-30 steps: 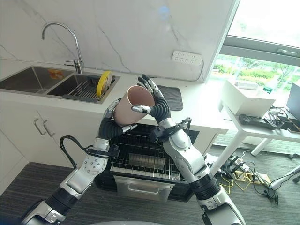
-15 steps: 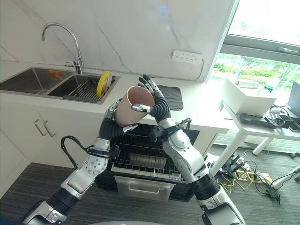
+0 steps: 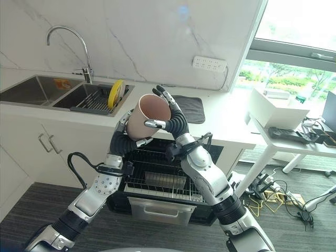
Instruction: Place the dishes in the dishwasher.
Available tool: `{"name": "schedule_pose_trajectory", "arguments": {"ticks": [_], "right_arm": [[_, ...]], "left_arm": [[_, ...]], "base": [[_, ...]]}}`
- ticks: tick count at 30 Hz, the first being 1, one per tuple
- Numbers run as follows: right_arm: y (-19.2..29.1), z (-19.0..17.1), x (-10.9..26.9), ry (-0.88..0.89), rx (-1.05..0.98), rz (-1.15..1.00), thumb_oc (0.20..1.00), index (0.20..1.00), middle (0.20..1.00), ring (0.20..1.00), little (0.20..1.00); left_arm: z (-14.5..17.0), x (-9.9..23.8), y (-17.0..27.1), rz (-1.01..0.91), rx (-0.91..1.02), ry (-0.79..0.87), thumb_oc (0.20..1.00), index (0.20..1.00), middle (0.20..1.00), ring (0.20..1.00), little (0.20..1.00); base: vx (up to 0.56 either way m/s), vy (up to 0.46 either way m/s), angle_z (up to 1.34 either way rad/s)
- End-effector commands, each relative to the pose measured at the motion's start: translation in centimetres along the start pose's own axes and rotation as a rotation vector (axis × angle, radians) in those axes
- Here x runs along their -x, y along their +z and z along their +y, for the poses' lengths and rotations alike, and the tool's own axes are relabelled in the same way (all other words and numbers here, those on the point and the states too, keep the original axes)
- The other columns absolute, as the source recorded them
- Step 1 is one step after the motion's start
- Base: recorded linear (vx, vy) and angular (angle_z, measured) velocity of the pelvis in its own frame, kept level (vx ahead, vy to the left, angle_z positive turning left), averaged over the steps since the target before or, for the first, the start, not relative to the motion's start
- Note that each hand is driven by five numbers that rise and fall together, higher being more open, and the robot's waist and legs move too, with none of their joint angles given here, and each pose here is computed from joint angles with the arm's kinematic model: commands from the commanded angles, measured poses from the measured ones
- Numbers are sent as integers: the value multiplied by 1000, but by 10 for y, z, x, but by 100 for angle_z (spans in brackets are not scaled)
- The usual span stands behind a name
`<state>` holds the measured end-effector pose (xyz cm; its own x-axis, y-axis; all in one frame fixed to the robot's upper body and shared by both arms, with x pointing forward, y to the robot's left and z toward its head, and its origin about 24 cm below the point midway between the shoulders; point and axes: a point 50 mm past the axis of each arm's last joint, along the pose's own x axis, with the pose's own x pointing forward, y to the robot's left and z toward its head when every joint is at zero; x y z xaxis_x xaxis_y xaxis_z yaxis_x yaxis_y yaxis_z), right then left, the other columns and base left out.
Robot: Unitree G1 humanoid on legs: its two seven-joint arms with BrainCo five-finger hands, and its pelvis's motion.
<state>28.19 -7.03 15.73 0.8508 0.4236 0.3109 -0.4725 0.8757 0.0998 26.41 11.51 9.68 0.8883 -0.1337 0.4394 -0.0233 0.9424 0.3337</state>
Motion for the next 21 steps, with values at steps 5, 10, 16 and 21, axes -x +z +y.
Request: {"name": "schedule_pose_trajectory", "arguments": {"ticks": [5, 10, 16, 21], "right_arm": [[37, 7, -15, 72, 37, -159, 1000, 1000, 1000, 1000, 1000], [37, 8, -14, 84, 66, -162, 1000, 1000, 1000, 1000, 1000], [39, 7, -14, 84, 87, -175, 1000, 1000, 1000, 1000, 1000], [38, 7, -15, 82, 124, -163, 1000, 1000, 1000, 1000, 1000]], "left_arm": [[3, -40, 45, -227, 69, 18, 200, 200, 200, 200, 200], [5, -41, 54, -270, 76, 27, 200, 200, 200, 200, 200], [5, -42, 58, -283, 83, 14, 200, 200, 200, 200, 200], [5, -43, 59, -293, 52, 17, 200, 200, 200, 200, 200]], "base": [[0, 0, 0], [0, 0, 0], [0, 0, 0], [0, 0, 0]]}}
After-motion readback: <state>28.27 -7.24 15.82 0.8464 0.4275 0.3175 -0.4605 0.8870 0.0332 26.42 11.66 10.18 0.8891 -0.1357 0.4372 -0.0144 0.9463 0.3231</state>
